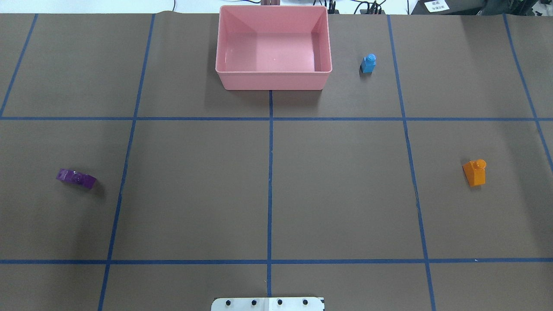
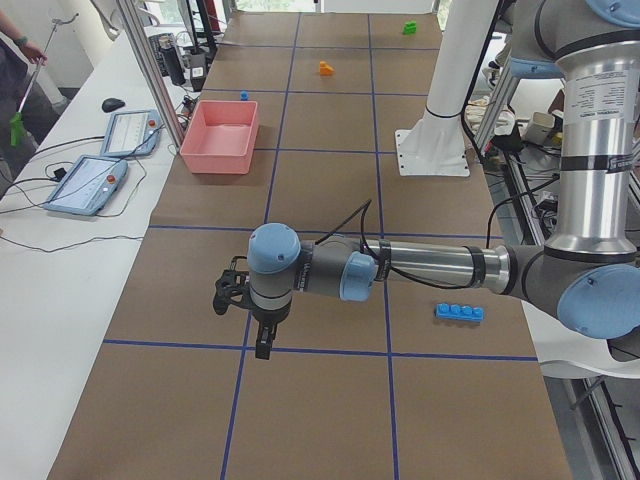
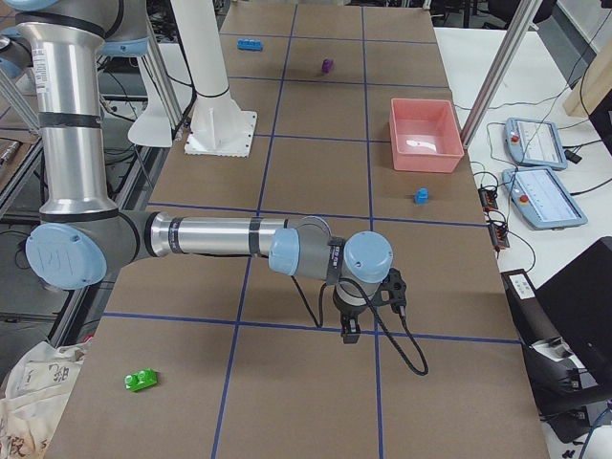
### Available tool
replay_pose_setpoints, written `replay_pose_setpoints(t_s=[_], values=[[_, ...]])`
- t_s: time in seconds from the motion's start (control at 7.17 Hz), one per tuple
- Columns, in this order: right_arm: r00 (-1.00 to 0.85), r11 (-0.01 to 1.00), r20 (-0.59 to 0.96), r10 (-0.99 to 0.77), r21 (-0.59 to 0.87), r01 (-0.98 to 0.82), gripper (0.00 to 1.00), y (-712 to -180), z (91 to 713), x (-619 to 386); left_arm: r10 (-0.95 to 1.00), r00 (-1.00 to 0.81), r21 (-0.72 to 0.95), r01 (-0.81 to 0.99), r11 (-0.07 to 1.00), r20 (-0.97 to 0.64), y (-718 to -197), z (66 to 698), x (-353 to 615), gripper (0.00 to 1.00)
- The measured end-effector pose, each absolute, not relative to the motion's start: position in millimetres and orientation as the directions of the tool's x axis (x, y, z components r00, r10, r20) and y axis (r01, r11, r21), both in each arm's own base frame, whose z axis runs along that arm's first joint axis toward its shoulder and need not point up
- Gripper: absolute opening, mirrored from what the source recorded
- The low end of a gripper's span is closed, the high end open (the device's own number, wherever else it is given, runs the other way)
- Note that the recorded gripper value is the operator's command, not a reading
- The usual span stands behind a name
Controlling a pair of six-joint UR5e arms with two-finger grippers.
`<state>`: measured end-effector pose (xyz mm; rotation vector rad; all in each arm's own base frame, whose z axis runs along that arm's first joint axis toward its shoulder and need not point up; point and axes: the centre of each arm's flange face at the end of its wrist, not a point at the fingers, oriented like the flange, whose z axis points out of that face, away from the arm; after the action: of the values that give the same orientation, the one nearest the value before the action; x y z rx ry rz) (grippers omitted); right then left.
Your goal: Put all blocks into box
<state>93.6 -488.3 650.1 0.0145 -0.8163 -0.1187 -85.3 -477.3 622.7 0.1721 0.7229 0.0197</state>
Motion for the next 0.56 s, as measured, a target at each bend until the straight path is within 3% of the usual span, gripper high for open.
replay_pose_setpoints(t_s=[0.56], values=[[0.669, 0.978, 0.714, -0.206, 0.127, 0.165, 1.00, -519, 620, 61, 0.123, 0.732, 0.222, 0.040, 0.974, -0.670, -490, 589, -78, 1.00]])
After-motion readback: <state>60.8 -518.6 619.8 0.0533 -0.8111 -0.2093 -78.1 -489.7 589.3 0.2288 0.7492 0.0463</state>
